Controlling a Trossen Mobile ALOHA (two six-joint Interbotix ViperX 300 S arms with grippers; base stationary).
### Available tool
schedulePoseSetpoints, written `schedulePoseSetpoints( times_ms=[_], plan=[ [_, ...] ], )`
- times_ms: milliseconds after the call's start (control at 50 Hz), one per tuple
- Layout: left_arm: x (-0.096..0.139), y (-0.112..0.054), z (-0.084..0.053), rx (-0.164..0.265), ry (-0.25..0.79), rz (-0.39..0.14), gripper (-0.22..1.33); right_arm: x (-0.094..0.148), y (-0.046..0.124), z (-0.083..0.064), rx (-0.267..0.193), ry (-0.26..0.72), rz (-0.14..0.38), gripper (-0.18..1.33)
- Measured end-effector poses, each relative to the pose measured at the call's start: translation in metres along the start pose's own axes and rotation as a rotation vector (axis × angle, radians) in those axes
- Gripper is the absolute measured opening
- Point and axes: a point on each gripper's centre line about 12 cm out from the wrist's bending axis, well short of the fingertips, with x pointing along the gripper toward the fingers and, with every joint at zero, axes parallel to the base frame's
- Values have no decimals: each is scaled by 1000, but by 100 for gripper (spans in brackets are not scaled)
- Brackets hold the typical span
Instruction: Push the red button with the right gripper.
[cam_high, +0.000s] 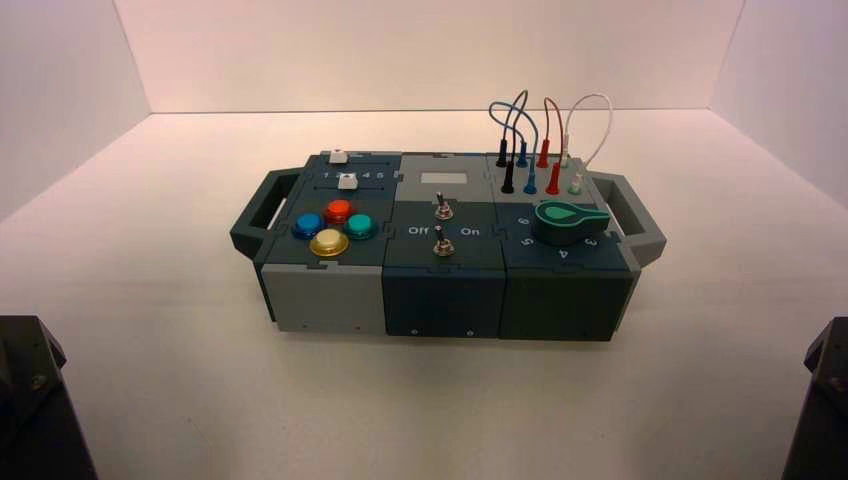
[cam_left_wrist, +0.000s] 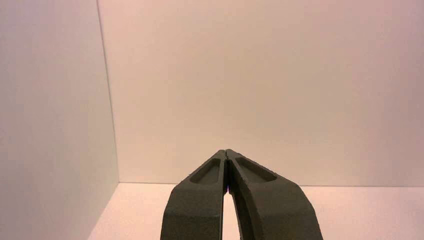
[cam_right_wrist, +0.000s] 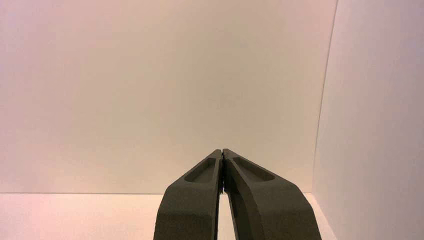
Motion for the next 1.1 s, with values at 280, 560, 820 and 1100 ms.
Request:
schedulePoseSetpoints(
  times_ms=[280,560,820,1100],
  plan=[
    [0,-1,-1,0,6,-5,-17,-6,0,5,2,-8,0,-14],
    [4,-9,-7,1,91,-44,-17,-5,1,-2,0,58,3,-14],
    [23,-31,-17,18,306,-131,-17,5,14,-15,3,238,66,-14],
    [37,-57,-31,67,601,-220,-17,3,46,-41,-25,427,224,-14]
  ],
)
